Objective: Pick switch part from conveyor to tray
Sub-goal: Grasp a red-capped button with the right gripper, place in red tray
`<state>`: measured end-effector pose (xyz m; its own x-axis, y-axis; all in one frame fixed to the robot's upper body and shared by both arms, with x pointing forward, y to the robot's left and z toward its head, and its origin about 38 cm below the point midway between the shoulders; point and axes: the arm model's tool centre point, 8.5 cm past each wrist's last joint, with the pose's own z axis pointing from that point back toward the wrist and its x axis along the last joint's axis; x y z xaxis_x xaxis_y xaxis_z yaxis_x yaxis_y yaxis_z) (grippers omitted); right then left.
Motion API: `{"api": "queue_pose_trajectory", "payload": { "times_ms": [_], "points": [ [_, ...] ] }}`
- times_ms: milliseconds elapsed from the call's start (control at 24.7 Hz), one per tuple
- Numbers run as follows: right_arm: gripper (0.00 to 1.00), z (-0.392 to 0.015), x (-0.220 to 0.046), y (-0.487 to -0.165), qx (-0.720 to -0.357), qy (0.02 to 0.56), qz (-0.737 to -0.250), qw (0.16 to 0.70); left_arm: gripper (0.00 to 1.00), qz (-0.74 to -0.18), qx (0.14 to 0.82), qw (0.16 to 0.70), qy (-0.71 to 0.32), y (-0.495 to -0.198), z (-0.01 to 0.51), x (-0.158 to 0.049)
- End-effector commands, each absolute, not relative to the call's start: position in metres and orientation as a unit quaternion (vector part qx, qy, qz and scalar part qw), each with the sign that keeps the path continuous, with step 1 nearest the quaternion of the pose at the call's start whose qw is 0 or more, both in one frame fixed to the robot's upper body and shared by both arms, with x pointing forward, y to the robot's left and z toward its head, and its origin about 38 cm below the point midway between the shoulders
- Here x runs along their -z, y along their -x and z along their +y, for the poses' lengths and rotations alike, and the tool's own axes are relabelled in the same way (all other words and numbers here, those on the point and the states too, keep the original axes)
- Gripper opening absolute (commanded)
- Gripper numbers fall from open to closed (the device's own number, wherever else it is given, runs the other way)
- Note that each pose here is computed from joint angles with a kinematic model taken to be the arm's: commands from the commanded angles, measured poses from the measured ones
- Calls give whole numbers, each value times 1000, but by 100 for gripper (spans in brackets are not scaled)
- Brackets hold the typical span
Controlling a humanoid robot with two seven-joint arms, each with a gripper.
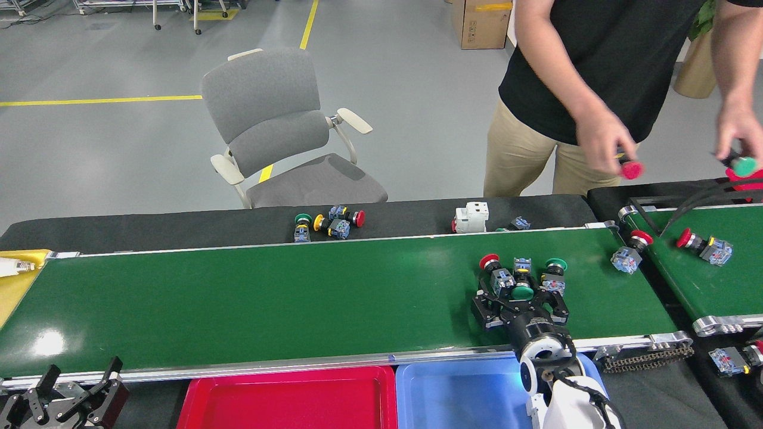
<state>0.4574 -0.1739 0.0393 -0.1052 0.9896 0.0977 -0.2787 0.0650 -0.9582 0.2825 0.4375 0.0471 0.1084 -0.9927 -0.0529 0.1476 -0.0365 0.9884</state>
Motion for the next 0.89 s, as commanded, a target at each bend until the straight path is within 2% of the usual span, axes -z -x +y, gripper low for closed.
{"api": "queue_pose_trajectory", "payload": {
  "times_ms": [0,81,121,202,324,445,566,769,850],
  "points": [
    [67,-168,-54,-467,-568,379,-488,544,100,-425,517,541,-509,-288,440,-56],
    [31,-165,-55,-467,-575,378,-489,536,100,-425,517,541,-510,-288,441,-56],
    [20,-162,-55,-467,-582,377,-489,529,100,-424,517,542,-509,-287,440,-55],
    [9,-157,-54,-466,-587,375,-490,523,100,-425,517,542,-508,-287,440,-55],
    [3,-154,-57,-466,-586,375,-495,520,100,-425,516,543,-508,-287,439,-54],
    [3,-147,-67,-465,-584,380,-512,502,100,-423,518,545,-506,-284,439,-52],
    [3,-116,-89,-446,-607,348,-578,420,100,-422,517,545,-507,-282,440,-53],
    [3,-67,-98,-391,-670,222,-663,251,100,-421,518,545,-507,-282,441,-52],
    [8,-46,-93,-369,-696,164,-675,181,100,-421,518,546,-507,-281,441,-52]
  ]
}}
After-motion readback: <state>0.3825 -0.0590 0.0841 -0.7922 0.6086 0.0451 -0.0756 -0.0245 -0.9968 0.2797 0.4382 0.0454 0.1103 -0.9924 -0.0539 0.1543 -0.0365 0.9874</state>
